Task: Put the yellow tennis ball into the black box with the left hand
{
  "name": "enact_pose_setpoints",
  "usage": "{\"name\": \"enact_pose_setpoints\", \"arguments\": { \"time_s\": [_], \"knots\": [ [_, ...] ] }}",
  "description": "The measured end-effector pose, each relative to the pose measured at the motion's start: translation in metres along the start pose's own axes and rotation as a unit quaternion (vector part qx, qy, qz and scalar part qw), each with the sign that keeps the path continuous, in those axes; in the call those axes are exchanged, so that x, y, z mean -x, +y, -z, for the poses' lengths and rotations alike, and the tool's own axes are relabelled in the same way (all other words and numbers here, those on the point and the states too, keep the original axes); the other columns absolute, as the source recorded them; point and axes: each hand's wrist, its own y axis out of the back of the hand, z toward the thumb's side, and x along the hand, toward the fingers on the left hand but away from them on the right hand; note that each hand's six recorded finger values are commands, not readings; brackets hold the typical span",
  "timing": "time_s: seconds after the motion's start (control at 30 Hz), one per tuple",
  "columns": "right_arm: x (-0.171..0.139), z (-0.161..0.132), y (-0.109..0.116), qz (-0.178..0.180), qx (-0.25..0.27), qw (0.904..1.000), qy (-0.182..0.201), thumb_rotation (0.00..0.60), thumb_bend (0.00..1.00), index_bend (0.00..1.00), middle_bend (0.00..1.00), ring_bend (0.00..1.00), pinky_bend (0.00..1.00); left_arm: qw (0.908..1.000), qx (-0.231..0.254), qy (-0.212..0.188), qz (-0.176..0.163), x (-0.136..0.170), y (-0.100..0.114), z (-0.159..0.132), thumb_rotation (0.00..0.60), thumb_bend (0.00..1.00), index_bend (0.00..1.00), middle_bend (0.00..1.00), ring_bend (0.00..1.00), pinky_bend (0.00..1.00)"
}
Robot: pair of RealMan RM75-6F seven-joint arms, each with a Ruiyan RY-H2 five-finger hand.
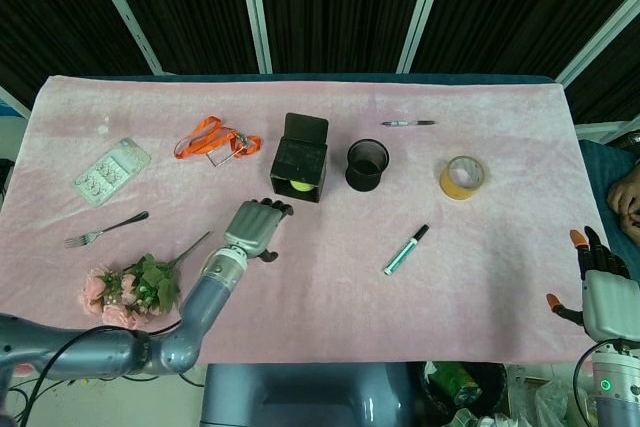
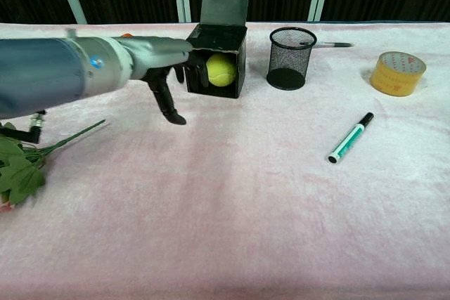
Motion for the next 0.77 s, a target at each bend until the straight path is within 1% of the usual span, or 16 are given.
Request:
{"name": "enact_pose_setpoints", "arguments": {
  "time_s": [0.07, 0.1, 0.2, 0.3, 0.4, 0.47, 0.6, 0.77],
  "knots": [
    [0.000, 0.000, 0.000, 0.001, 0.000, 1.0000, 0.001, 0.600, 0.10, 0.08, 0.00, 0.12, 0.16, 0.9996, 0.018, 0.005, -0.020, 0.020, 0.015, 0.018, 0.600, 0.13, 0.17, 0.13, 0.05, 0.16],
    [0.000, 0.000, 0.001, 0.001, -0.001, 1.0000, 0.001, 0.600, 0.10, 0.08, 0.00, 0.12, 0.16, 0.9993, 0.022, 0.008, -0.028, 0.026, 0.019, 0.024, 0.600, 0.13, 0.17, 0.12, 0.04, 0.15],
    [0.000, -0.001, 0.001, 0.001, -0.001, 1.0000, 0.004, 0.600, 0.10, 0.08, 0.00, 0.11, 0.16, 0.9965, 0.043, 0.025, -0.067, 0.058, 0.038, 0.057, 0.600, 0.10, 0.17, 0.12, 0.04, 0.14],
    [0.000, -0.002, 0.002, 0.002, -0.003, 0.9999, 0.012, 0.600, 0.10, 0.08, 0.00, 0.11, 0.16, 0.9932, 0.059, 0.046, -0.090, 0.092, 0.042, 0.087, 0.600, 0.10, 0.17, 0.11, 0.04, 0.14],
    [-0.001, -0.005, 0.003, 0.005, -0.006, 0.9997, 0.023, 0.600, 0.10, 0.08, 0.00, 0.11, 0.16, 0.9903, 0.071, 0.063, -0.102, 0.124, 0.037, 0.113, 0.600, 0.10, 0.17, 0.11, 0.04, 0.13],
    [-0.002, -0.006, 0.003, 0.007, -0.007, 0.9996, 0.028, 0.600, 0.10, 0.08, 0.00, 0.11, 0.16, 0.9879, 0.084, 0.071, -0.109, 0.141, 0.032, 0.125, 0.600, 0.10, 0.17, 0.12, 0.04, 0.13],
    [-0.002, -0.005, 0.004, 0.011, -0.008, 0.9995, 0.028, 0.600, 0.10, 0.08, 0.00, 0.11, 0.16, 0.9802, 0.117, 0.096, -0.127, 0.177, 0.014, 0.157, 0.600, 0.10, 0.17, 0.12, 0.04, 0.11],
    [-0.001, -0.004, 0.005, 0.015, -0.006, 0.9995, 0.025, 0.600, 0.10, 0.08, 0.00, 0.11, 0.16, 0.9756, 0.129, 0.105, -0.143, 0.203, -0.005, 0.187, 0.600, 0.10, 0.17, 0.11, 0.04, 0.10]
  ]
}}
